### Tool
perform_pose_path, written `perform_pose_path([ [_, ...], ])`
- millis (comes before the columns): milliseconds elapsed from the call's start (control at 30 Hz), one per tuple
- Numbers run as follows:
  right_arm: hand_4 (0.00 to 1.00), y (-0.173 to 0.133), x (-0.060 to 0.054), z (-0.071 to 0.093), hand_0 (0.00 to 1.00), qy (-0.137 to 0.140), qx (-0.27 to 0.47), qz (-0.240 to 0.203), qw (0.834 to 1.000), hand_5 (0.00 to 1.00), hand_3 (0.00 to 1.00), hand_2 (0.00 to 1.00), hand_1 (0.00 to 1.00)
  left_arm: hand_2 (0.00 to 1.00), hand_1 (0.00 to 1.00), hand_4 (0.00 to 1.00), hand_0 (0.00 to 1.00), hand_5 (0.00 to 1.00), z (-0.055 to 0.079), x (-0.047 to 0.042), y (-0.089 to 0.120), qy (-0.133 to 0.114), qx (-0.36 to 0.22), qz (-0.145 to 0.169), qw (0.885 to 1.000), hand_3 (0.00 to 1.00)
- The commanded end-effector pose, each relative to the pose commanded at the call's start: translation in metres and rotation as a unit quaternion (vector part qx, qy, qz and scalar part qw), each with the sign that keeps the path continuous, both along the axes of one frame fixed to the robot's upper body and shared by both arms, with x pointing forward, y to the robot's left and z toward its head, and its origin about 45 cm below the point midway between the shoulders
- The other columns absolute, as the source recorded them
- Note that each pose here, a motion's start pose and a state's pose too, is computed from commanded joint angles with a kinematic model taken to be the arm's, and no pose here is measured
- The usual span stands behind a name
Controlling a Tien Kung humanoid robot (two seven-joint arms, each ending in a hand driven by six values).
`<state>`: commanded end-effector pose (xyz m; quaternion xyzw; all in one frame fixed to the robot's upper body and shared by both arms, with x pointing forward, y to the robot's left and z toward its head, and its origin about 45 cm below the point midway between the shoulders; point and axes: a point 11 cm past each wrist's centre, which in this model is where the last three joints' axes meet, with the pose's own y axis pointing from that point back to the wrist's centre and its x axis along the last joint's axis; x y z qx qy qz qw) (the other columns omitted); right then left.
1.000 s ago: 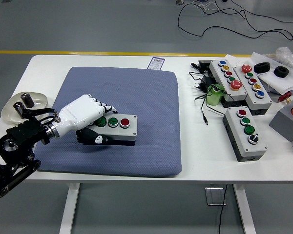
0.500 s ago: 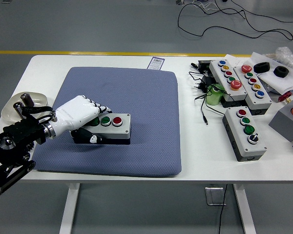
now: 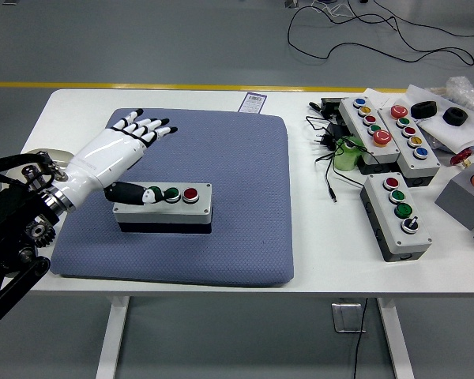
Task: Pick up the button,place it on the desk,press the button,press the button
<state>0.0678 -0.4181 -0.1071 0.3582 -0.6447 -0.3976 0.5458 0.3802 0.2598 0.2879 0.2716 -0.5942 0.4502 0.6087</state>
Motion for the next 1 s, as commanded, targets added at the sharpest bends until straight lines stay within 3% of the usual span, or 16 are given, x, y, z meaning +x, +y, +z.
perform_pose_path([
  [33, 0.422, 0.000, 0.000, 0.000, 0.657, 0.000, 0.000, 0.000, 1.000, 0.263, 0.590, 0.685, 0.666, 0.983, 0.924, 0.927, 0.920, 0.647, 0.009, -0.0017, 0.000, -0.016, -0.013, 0.010, 1.000, 0.973],
  [67, 0.422, 0.000, 0.000, 0.000, 0.657, 0.000, 0.000, 0.000, 1.000, 0.263, 0.590, 0.685, 0.666, 0.332, 0.300, 0.808, 0.205, 0.753, 0.017, -0.0033, 0.001, -0.032, -0.024, 0.021, 0.999, 0.821],
  [133, 0.422, 0.001, -0.001, 0.000, 0.657, 0.001, 0.001, -0.001, 1.000, 0.263, 0.590, 0.685, 0.666, 0.332, 0.300, 0.808, 0.205, 0.753, 0.026, -0.0054, 0.001, -0.048, -0.029, 0.043, 0.997, 0.821],
  [233, 0.422, 0.000, -0.001, 0.000, 0.657, 0.001, 0.000, 0.000, 1.000, 0.263, 0.590, 0.685, 0.666, 0.332, 0.300, 0.808, 0.205, 0.753, 0.023, -0.0077, 0.002, -0.032, -0.017, 0.073, 0.997, 0.821],
  [267, 0.422, 0.001, -0.001, 0.000, 0.658, 0.001, 0.001, -0.001, 1.000, 0.263, 0.590, 0.685, 0.666, 0.002, 0.002, 0.762, 0.002, 0.965, 0.019, -0.0088, 0.002, -0.012, -0.015, 0.081, 0.997, 0.613],
  [367, 0.422, 0.001, -0.001, 0.000, 0.658, 0.000, 0.001, -0.001, 1.000, 0.263, 0.590, 0.685, 0.666, 0.002, 0.002, 0.762, 0.002, 0.965, 0.008, -0.0118, 0.002, 0.031, -0.020, 0.095, 0.995, 0.613],
  [500, 0.422, 0.001, -0.001, 0.000, 0.658, 0.000, 0.001, -0.001, 1.000, 0.263, 0.590, 0.685, 0.666, 0.002, 0.002, 0.709, 0.002, 0.998, -0.012, -0.0152, 0.002, 0.112, -0.012, 0.112, 0.987, 0.643],
  [633, 0.422, 0.000, 0.000, 0.000, 0.658, 0.000, 0.000, -0.001, 1.000, 0.263, 0.590, 0.685, 0.666, 0.002, 0.002, 0.709, 0.002, 0.998, -0.029, -0.0197, -0.001, 0.175, 0.002, 0.110, 0.978, 0.643],
  [667, 0.422, 0.000, 0.000, 0.000, 0.658, -0.001, 0.000, -0.001, 1.000, 0.263, 0.590, 0.685, 0.666, 0.002, 0.002, 0.665, 0.002, 0.998, -0.033, -0.0217, -0.002, 0.189, 0.005, 0.106, 0.976, 0.667],
  [800, 0.422, 0.000, 0.001, 0.000, 0.658, -0.001, 0.001, -0.001, 1.000, 0.263, 0.590, 0.685, 0.666, 0.002, 0.002, 0.665, 0.002, 0.998, -0.038, -0.0281, -0.009, 0.207, 0.009, 0.094, 0.974, 0.667],
  [1000, 0.422, 0.001, 0.001, 0.000, 0.657, -0.002, 0.001, 0.000, 1.000, 0.262, 0.591, 0.685, 0.666, 0.002, 0.002, 0.652, 0.002, 0.998, -0.044, -0.0306, -0.013, 0.216, 0.005, 0.086, 0.972, 0.684],
])
